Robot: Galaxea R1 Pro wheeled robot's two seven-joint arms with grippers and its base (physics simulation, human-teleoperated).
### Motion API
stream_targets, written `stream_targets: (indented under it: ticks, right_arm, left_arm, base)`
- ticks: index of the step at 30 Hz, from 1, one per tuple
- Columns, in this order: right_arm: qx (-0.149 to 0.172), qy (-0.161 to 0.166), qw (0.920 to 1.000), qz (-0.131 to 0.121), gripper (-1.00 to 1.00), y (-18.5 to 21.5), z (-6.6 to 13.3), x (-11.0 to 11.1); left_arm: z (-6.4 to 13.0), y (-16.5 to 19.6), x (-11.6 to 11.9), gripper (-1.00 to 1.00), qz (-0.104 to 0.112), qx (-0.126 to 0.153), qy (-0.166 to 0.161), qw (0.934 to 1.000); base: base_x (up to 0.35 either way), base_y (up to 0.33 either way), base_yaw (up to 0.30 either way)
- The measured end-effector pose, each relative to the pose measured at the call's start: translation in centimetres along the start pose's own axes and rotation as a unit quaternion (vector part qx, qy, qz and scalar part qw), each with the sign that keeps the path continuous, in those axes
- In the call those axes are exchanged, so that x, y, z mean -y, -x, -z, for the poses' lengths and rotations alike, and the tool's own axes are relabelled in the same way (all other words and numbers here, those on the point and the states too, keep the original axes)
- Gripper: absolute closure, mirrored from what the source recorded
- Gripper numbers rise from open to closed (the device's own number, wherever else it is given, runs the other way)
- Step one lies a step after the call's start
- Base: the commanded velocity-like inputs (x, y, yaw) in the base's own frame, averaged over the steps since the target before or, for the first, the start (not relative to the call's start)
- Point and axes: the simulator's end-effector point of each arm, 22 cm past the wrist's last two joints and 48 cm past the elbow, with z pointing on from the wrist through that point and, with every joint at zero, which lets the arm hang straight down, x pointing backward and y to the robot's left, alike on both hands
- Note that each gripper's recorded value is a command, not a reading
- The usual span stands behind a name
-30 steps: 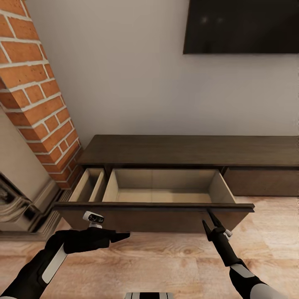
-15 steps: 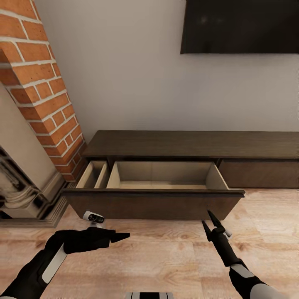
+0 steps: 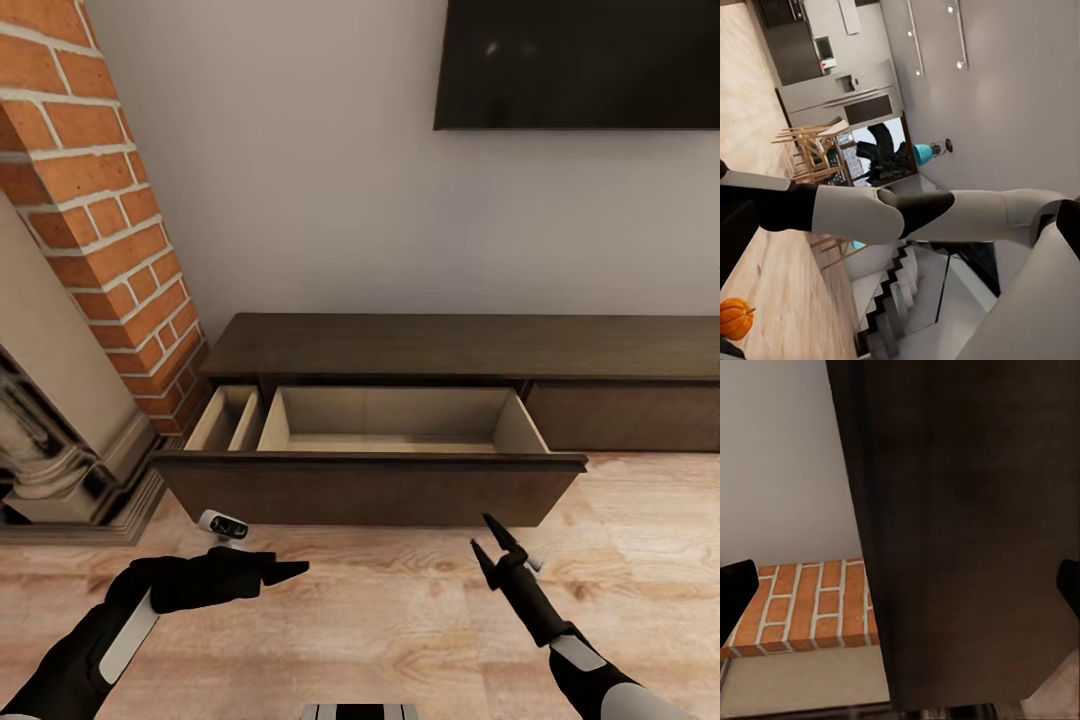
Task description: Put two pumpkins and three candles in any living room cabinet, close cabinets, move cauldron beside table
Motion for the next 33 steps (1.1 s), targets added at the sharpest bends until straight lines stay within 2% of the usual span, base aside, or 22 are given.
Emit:
stream_targets:
  ticks: [2,7,11,14,16,22,33]
  right_arm:
    - [-0.023,-0.012,0.9997,-0.003,-1.0,-1.1,0.0,0.4]
    - [-0.113,-0.056,0.9919,-0.01,-1.0,-5.3,0.3,1.6]
    - [-0.152,-0.065,0.9863,-0.002,-1.0,-6.9,0.7,1.4]
    - [-0.178,-0.07,0.9814,-0.011,-1.0,-8.0,1.0,1.1]
    - [-0.197,-0.075,0.9775,-0.008,-1.0,-8.4,1.5,0.9]
    - [-0.209,-0.056,0.9762,0.005,-1.0,-7.9,2.0,-0.7]
    - [-0.205,-0.032,0.9779,0.023,-1.0,-7.6,1.7,-3.2]
  left_arm:
    - [-0.1,0.0,0.2,-1.0,-0.002,0.0,-0.001,1.0]
    - [-0.4,0.0,1.0,-1.0,-0.01,-0.003,-0.003,0.9999]
    - [-0.4,0.2,1.7,-1.0,-0.018,-0.004,-0.002,0.9998]
    - [-0.3,0.2,2.3,-1.0,-0.025,-0.005,-0.001,0.9997]
    - [-0.4,0.2,2.6,-1.0,-0.029,-0.007,-0.001,0.9996]
    - [-0.7,0.2,3.6,-1.0,-0.041,-0.01,-0.002,0.9991]
    - [-1.3,0.1,5.5,-1.0,-0.062,-0.017,-0.006,0.9979]
  base:
    - [0.0,0.0,0.0]
    - [0.0,0.0,0.0]
    - [0.0,0.0,0.0]
    - [0.0,0.0,0.0]
    - [0.0,0.0,0.0]
    - [0.0,0.0,0.0]
    - [0.0,0.0,0.0]
